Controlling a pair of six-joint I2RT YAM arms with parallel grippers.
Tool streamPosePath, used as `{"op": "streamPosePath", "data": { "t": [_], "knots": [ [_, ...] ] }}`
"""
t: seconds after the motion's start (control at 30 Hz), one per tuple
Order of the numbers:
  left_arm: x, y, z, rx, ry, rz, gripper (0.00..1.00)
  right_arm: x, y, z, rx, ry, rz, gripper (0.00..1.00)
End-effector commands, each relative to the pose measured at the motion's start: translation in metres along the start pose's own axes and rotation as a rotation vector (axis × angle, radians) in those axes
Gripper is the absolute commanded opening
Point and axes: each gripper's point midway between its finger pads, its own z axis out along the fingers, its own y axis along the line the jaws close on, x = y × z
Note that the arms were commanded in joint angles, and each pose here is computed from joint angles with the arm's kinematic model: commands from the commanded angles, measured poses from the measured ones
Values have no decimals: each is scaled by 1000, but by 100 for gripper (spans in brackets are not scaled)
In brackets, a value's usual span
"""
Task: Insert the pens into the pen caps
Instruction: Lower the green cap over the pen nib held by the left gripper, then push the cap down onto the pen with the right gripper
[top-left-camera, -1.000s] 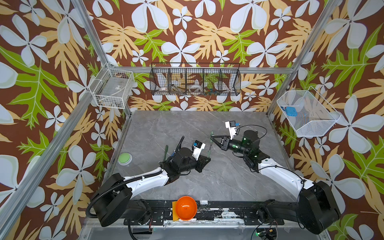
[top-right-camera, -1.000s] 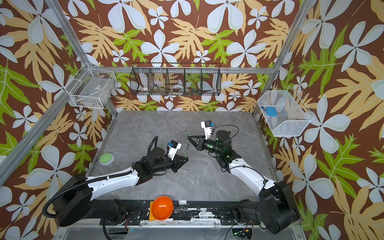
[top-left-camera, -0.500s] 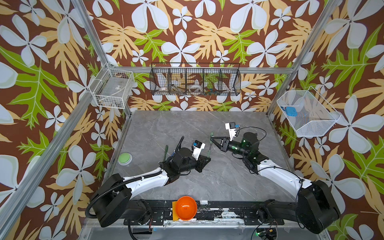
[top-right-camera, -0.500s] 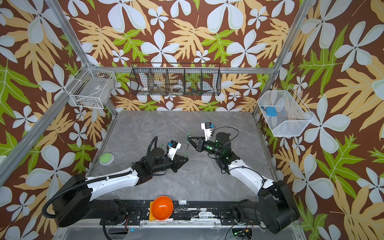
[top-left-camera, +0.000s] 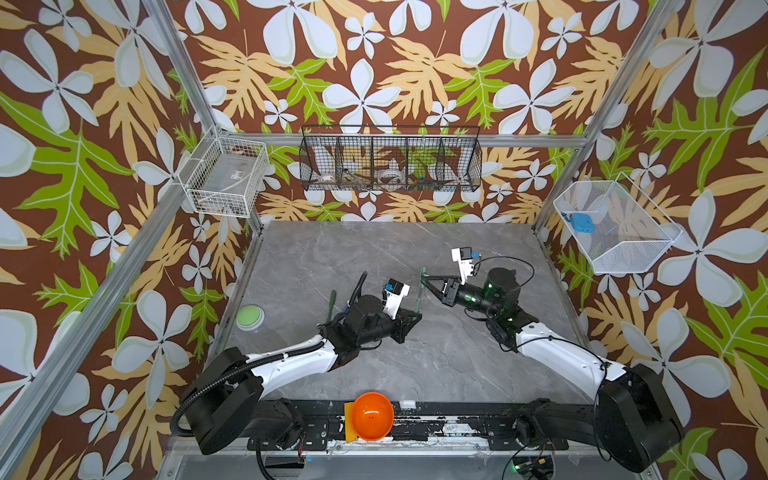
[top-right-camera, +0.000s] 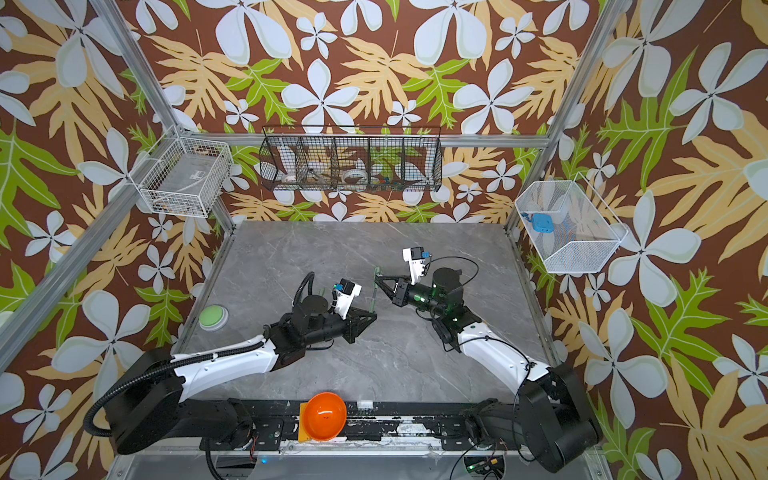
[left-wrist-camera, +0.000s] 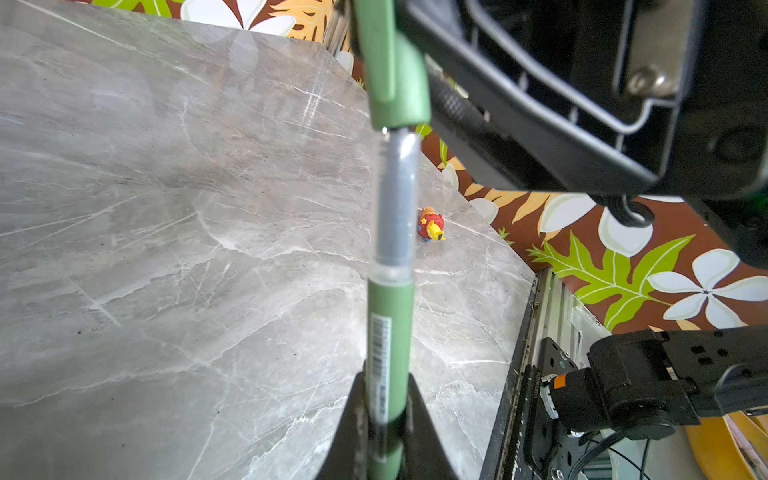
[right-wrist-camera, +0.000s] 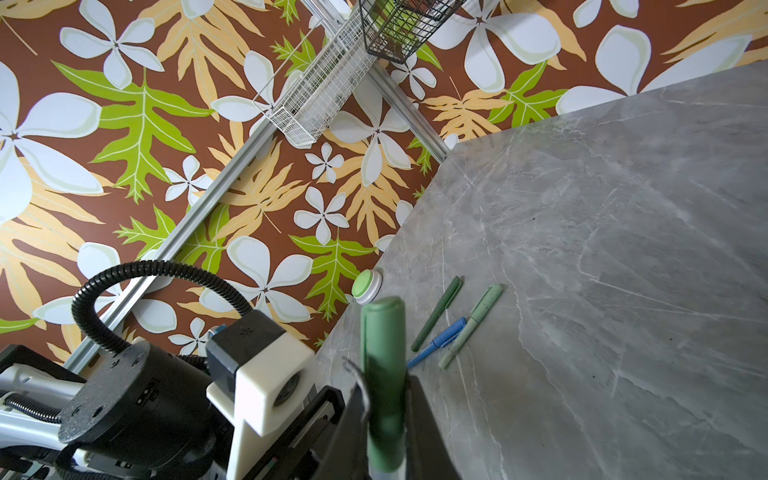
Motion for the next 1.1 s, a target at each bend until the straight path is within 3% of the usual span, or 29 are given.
{"op": "streamPosePath", "data": {
  "t": [0.0, 0.3, 0.57, 0.8, 1.07],
  "knots": [
    [-19, -8, -1, 15, -65, 26, 0, -2, 7, -1, -31, -22, -4, 14],
    [-44, -22, 2, 57, -113, 48, 0, 1, 14, -1, -53, -28, -7, 14],
    [-54, -20, -4, 19, -144, 76, 0, 7, 14, -6, -26, -6, -40, 16],
    [-58, -20, -1, 7, -134, 102, 0, 12, 19, -16, 90, 98, -196, 55],
    [-49, -17, -3, -3, -105, 107, 0, -19, 25, -10, 64, 80, -209, 60]
  ]
}}
